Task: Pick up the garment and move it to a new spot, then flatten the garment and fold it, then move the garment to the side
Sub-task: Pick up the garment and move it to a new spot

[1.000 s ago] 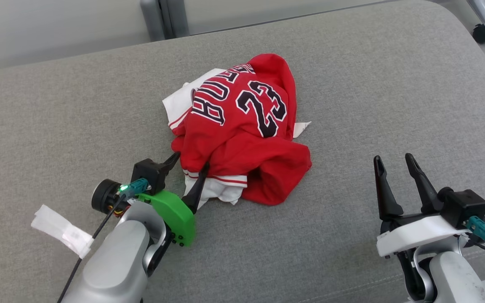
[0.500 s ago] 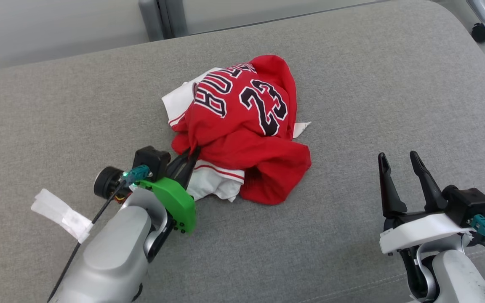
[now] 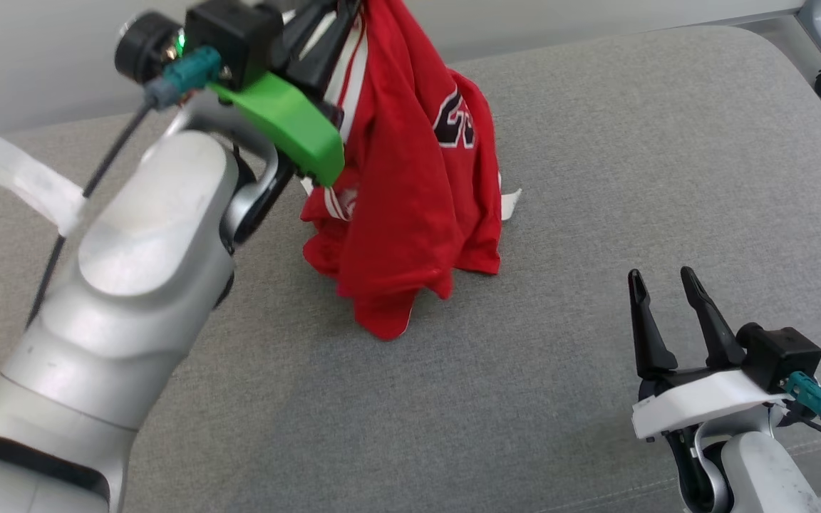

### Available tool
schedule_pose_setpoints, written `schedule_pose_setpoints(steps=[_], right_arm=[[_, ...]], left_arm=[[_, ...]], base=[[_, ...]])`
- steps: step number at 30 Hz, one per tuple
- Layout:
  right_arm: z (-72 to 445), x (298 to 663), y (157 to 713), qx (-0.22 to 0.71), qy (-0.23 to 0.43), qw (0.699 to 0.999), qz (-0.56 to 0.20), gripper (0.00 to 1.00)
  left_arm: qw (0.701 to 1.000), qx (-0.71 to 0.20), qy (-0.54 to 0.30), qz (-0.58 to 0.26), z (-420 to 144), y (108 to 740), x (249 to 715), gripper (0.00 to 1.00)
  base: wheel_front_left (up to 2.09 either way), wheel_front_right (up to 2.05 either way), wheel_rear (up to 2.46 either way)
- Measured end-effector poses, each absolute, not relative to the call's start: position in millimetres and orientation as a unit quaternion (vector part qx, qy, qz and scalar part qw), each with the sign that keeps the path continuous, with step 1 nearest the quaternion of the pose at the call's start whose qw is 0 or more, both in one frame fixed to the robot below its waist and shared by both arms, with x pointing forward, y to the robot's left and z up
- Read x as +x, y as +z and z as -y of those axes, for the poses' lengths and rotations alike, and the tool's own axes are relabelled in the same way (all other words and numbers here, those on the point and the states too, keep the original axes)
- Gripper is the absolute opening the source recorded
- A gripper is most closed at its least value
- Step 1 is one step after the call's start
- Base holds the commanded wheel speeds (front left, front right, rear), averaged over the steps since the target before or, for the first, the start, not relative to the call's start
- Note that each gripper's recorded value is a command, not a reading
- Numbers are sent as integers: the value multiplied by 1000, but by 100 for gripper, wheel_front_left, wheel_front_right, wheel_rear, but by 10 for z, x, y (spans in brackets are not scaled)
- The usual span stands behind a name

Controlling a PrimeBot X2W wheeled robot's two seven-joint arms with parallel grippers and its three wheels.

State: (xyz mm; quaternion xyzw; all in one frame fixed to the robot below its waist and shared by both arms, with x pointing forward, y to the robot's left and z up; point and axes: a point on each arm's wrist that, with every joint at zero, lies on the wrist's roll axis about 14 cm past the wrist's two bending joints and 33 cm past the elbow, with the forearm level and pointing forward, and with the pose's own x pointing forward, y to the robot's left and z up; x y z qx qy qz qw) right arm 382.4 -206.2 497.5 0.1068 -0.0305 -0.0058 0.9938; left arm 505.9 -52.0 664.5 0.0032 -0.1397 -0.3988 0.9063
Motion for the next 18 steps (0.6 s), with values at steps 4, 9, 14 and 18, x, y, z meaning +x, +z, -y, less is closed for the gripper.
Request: schedule_pose_setpoints(steps=[4,9,14,18], right_arm=[[2136,3798,4956,111,-20,993,29,100],[2180,3777,4904,113,-30,993,22,100],[2189,3780,4872,116,-34,993,18,100],[2142,3814,4859,119,-29,992,17,100]], left_arm=[[883,13,-415,218,672,7383,5037,0],[858,10,-411,307,691,8183,4979,0],[854,7,-389,345,553,8476,5013,0],[866,11,-368,339,394,8413,5109,0]], base=[[0,0,0],[0,0,0],[0,0,0],[0,0,0]])
